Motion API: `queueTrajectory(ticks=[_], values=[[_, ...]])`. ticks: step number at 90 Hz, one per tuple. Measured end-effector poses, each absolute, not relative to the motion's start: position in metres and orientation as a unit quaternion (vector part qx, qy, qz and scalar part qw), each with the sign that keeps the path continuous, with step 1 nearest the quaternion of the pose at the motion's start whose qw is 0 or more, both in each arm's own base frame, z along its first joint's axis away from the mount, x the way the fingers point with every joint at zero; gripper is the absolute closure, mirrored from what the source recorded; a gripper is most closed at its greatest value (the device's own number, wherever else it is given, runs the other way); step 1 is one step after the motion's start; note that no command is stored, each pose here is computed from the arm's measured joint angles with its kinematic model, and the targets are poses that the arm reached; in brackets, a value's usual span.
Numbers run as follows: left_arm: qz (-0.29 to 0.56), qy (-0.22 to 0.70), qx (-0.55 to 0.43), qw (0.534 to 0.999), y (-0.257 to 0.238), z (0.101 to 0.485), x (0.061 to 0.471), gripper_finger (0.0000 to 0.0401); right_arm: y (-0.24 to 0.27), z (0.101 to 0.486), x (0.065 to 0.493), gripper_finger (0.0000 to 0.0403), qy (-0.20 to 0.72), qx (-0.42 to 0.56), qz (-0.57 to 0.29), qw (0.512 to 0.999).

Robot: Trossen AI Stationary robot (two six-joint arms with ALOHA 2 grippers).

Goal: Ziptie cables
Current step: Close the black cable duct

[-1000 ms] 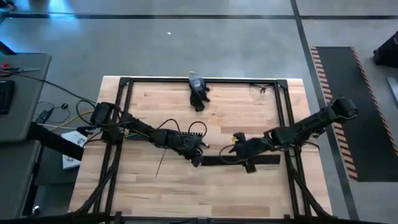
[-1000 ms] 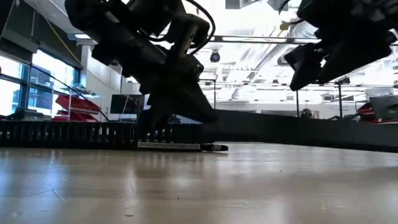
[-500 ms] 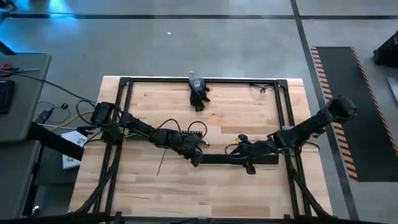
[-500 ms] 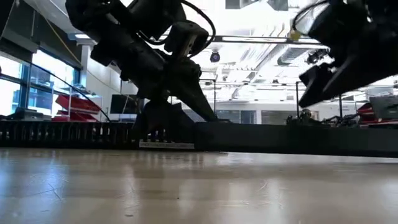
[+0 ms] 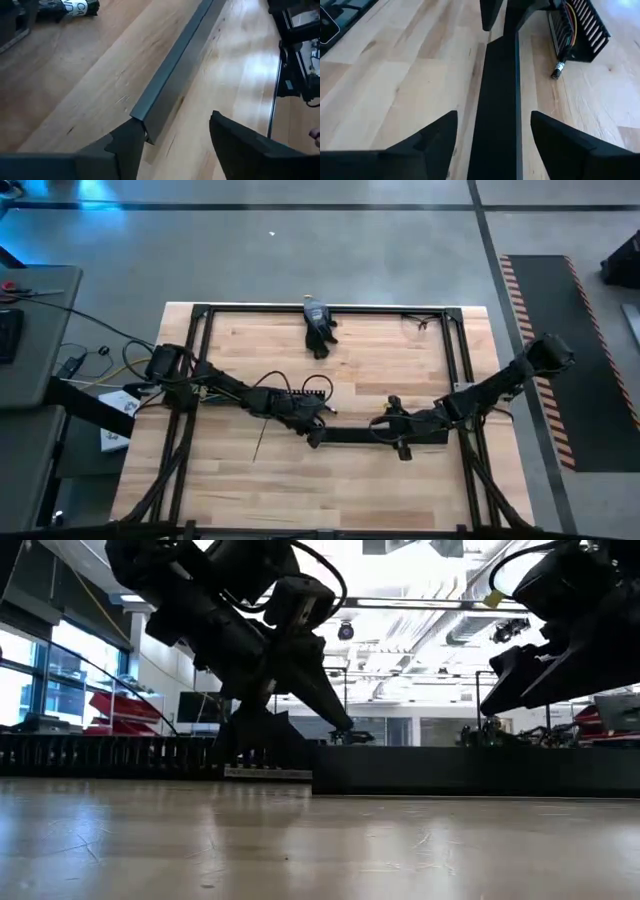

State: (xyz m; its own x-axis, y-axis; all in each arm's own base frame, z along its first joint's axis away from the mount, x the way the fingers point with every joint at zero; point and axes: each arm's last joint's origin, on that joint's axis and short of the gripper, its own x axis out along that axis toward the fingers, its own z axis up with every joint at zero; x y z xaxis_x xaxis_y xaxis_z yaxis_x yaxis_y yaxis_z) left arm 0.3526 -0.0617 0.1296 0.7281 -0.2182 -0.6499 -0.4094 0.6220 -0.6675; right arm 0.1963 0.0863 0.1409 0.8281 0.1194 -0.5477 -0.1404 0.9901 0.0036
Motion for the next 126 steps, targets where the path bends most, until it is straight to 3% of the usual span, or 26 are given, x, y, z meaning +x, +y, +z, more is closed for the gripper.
queueTrajectory(ticks=[25,82,111,126], values=[[0.036,0.349,-0.426,0.834,-0.058,0.146,0.351,0.0185,0.087,0.141,0.196,0.0106,0.287,-0.030,0.083,0.954],[0.057,0.382,-0.416,0.823,-0.044,0.149,0.344,0.0185,0.087,0.140,0.196,0.0104,0.291,-0.024,0.083,0.953],[0.040,0.266,-0.249,0.930,-0.078,0.189,0.338,0.0185,0.086,0.109,0.182,0.0104,0.275,-0.034,0.046,0.960],[0.079,0.213,-0.182,0.957,-0.092,0.194,0.337,0.0185,0.084,0.101,0.185,0.0105,0.256,-0.047,0.052,0.964]])
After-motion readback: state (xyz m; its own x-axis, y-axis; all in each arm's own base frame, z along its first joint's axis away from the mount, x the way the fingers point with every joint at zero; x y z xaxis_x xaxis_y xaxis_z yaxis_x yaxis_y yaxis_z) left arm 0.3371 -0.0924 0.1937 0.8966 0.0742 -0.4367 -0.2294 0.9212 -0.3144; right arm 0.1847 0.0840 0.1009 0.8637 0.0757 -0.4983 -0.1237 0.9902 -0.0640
